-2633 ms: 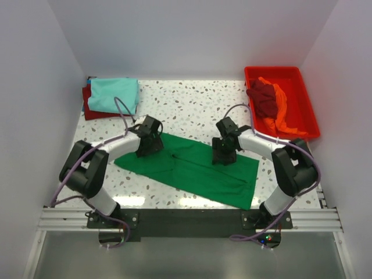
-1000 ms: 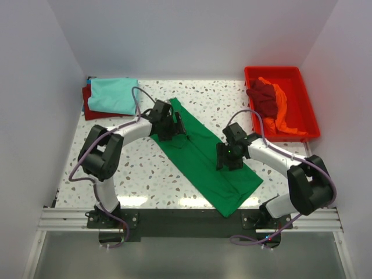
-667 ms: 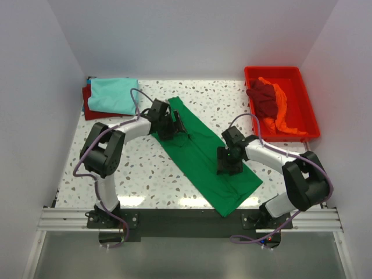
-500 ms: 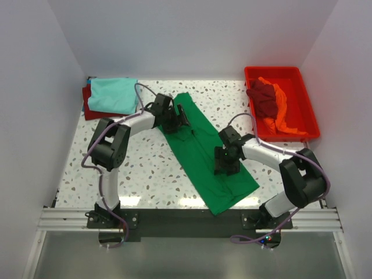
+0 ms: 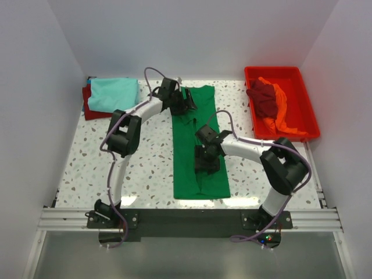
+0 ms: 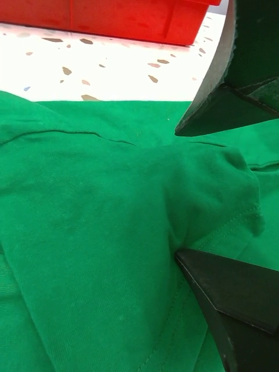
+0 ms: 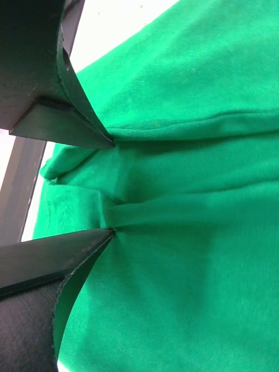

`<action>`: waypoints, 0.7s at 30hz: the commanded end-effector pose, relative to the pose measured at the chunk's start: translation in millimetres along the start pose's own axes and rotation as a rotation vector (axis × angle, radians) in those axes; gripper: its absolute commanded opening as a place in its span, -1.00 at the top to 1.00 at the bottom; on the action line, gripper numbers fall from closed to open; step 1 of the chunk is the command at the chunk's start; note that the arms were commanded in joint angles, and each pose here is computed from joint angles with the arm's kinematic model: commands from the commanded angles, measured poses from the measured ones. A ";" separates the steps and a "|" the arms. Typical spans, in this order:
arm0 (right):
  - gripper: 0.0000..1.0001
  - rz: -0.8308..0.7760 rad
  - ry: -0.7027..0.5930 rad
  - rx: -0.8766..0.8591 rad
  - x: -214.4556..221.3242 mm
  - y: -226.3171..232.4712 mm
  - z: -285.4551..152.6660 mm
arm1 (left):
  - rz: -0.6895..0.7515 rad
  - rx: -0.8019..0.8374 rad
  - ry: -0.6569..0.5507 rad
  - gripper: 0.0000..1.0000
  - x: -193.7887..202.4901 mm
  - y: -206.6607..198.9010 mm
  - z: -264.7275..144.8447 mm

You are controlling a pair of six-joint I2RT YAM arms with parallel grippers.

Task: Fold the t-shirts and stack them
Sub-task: Fold the tshirt

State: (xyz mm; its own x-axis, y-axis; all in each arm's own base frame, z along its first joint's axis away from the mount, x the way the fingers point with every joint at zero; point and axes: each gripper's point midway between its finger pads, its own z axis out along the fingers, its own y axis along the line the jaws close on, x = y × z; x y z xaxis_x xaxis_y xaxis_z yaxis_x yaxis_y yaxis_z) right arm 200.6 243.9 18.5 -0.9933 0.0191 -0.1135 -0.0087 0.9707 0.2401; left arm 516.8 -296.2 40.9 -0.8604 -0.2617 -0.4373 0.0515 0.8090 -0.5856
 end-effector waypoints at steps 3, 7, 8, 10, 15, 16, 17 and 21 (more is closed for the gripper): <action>-0.22 0.003 0.058 -0.016 -2.6 22.0 14.8 | 0.064 -0.159 0.045 -0.69 6.5 78.9 34.1; -0.23 -0.035 0.048 -0.021 -16.2 38.6 11.4 | 0.119 -0.099 0.016 -0.69 -7.7 64.4 35.7; -0.23 -0.045 0.048 -0.022 -16.6 40.6 7.7 | 0.126 -0.079 0.011 -0.69 -10.4 58.3 32.9; -0.23 -0.063 0.023 -0.045 -24.4 51.1 -6.0 | 0.150 -0.031 -0.027 -0.70 -23.9 38.4 20.4; -0.24 -0.107 -0.022 -0.063 -28.1 55.6 -47.1 | 0.225 0.103 -0.159 -0.77 -69.7 -31.0 -39.8; -0.24 -0.109 -0.032 -0.057 -27.7 53.2 -52.2 | 0.235 0.128 -0.174 -0.77 -75.0 -41.9 -50.4; -0.24 -0.115 -0.048 -0.065 -25.3 51.1 -65.2 | 0.256 0.160 -0.210 -0.78 -84.7 -61.6 -72.2; -0.24 -0.106 -0.045 -0.016 -4.0 22.5 -71.7 | 0.292 0.201 -0.239 -0.79 -81.8 -91.0 -121.2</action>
State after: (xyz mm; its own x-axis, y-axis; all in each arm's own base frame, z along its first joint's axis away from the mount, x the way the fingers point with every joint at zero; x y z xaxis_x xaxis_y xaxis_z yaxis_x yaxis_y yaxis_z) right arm 215.8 276.1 82.5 -0.9826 -0.0621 -0.1751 -0.1114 0.9511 0.2882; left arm 535.4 -286.9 98.7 -0.7881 -0.1651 -0.5930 0.2430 0.8016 -0.5463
